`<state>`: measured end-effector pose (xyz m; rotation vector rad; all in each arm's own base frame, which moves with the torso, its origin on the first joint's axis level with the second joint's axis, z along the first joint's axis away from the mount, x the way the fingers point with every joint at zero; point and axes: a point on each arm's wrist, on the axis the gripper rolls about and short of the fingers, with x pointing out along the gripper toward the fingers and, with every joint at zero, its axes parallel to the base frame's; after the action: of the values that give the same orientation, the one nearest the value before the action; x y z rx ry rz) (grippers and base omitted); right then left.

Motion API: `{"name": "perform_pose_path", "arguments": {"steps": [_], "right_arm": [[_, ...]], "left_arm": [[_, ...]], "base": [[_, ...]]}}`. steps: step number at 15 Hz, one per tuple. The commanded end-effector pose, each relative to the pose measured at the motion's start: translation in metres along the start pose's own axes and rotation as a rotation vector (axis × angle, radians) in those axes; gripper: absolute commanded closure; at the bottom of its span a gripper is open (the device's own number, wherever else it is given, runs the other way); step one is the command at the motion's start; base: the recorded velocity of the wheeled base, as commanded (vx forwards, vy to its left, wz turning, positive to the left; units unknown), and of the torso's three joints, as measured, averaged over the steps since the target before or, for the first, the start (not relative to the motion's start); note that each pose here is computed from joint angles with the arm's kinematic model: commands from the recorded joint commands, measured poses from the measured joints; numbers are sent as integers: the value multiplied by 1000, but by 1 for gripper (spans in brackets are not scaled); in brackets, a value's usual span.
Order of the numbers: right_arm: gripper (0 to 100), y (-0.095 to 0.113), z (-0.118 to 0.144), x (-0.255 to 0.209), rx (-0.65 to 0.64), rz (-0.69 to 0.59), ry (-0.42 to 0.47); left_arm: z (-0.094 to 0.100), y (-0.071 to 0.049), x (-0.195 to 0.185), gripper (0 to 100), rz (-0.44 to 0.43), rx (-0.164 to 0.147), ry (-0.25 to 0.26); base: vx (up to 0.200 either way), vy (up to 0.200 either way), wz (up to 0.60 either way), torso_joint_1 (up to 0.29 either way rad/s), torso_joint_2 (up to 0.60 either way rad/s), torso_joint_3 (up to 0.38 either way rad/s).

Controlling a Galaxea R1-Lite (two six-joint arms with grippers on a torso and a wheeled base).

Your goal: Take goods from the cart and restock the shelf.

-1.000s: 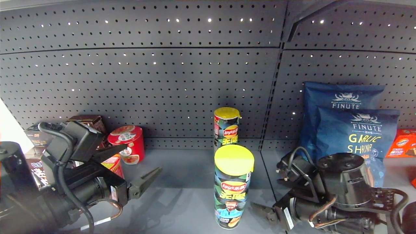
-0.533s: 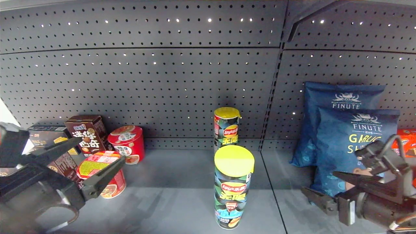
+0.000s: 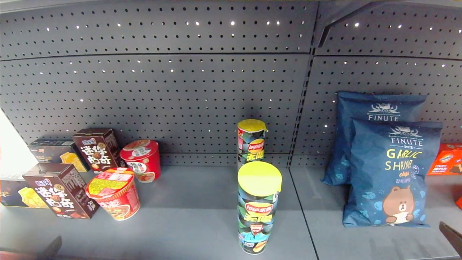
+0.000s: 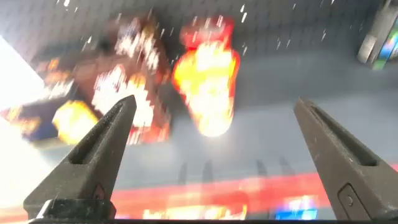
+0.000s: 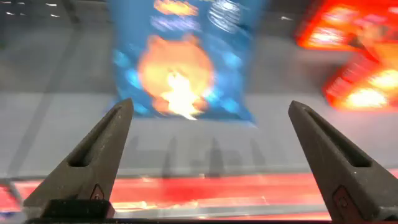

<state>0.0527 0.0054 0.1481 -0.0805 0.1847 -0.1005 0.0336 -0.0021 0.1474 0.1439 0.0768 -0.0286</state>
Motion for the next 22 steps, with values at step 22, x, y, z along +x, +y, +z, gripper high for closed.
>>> {"name": "perform_pose_path", "arguments": {"steps": [22], "right_arm": [[0,-8,-76,-54,-17,236,-176]], "left_arm": [[-73,-10,-44,0,-191,-56,-3]], "base": [[0,0,0,0,0,0]]}}
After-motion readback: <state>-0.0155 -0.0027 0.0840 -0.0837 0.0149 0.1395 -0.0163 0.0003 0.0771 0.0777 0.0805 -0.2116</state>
